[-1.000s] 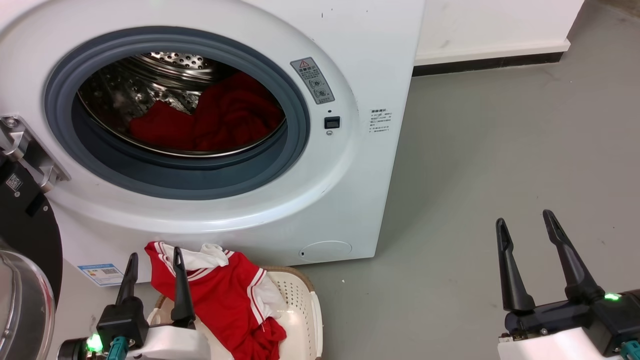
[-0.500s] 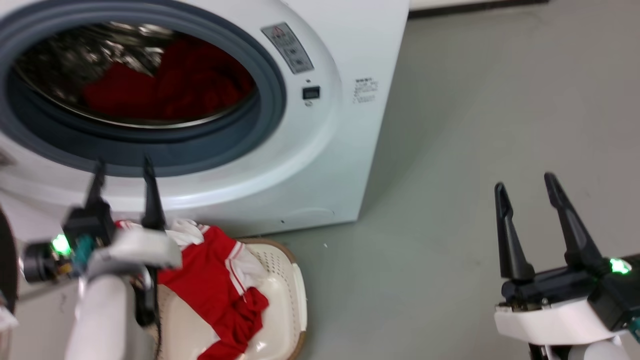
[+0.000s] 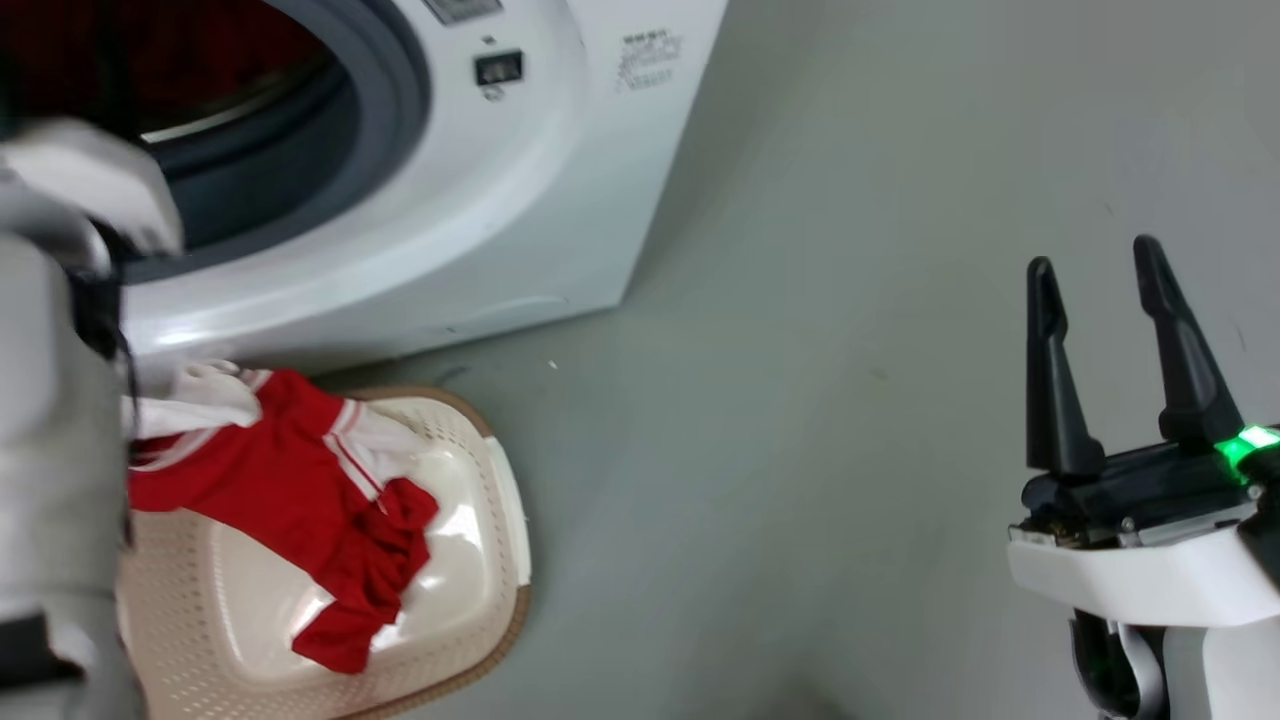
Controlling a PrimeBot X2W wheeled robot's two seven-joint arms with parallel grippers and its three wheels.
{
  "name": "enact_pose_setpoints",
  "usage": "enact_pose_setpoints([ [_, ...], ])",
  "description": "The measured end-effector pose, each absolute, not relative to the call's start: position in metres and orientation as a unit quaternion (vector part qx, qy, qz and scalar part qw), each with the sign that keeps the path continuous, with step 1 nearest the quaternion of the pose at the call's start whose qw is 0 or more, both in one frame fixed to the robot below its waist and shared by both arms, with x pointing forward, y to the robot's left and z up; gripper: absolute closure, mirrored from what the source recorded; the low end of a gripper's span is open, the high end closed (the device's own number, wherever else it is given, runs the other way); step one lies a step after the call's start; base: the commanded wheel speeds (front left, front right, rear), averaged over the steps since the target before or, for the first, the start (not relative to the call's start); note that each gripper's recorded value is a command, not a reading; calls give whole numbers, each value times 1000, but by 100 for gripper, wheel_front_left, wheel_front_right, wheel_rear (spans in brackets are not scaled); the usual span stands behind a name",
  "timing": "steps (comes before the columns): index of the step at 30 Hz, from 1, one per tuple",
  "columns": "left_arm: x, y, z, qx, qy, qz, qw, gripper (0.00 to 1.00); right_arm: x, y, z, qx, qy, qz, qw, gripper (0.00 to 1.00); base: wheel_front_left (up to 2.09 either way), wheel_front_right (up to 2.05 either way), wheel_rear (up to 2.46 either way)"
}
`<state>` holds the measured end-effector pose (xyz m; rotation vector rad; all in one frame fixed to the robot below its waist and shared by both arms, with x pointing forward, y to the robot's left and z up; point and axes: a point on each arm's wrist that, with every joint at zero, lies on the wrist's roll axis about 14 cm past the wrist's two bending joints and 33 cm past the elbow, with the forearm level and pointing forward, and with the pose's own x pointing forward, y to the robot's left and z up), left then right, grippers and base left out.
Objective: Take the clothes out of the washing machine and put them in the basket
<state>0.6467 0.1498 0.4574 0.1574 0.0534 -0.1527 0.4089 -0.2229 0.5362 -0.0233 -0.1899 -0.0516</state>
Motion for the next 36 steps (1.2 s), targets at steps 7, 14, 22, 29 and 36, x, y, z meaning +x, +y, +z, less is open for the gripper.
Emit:
enact_pose_setpoints([
  [7,710,140,433,106,93,-96,985,0,422,-239,515,-17,-69,-46,996,0,0,0,0],
  [14,746,129,394,110,189,-103,970,0,435,-249,492,-21,-43,-58,997,0,0,0,0],
  [22,760,136,336,103,343,-86,930,0,449,-251,467,-20,-20,-58,998,0,0,0,0],
  [29,766,135,304,98,428,-80,895,0,453,-255,450,-22,1,-62,998,0,0,0,0],
  [36,765,133,277,113,462,-81,876,0,452,-261,440,-31,16,-71,997,0,0,0,0],
])
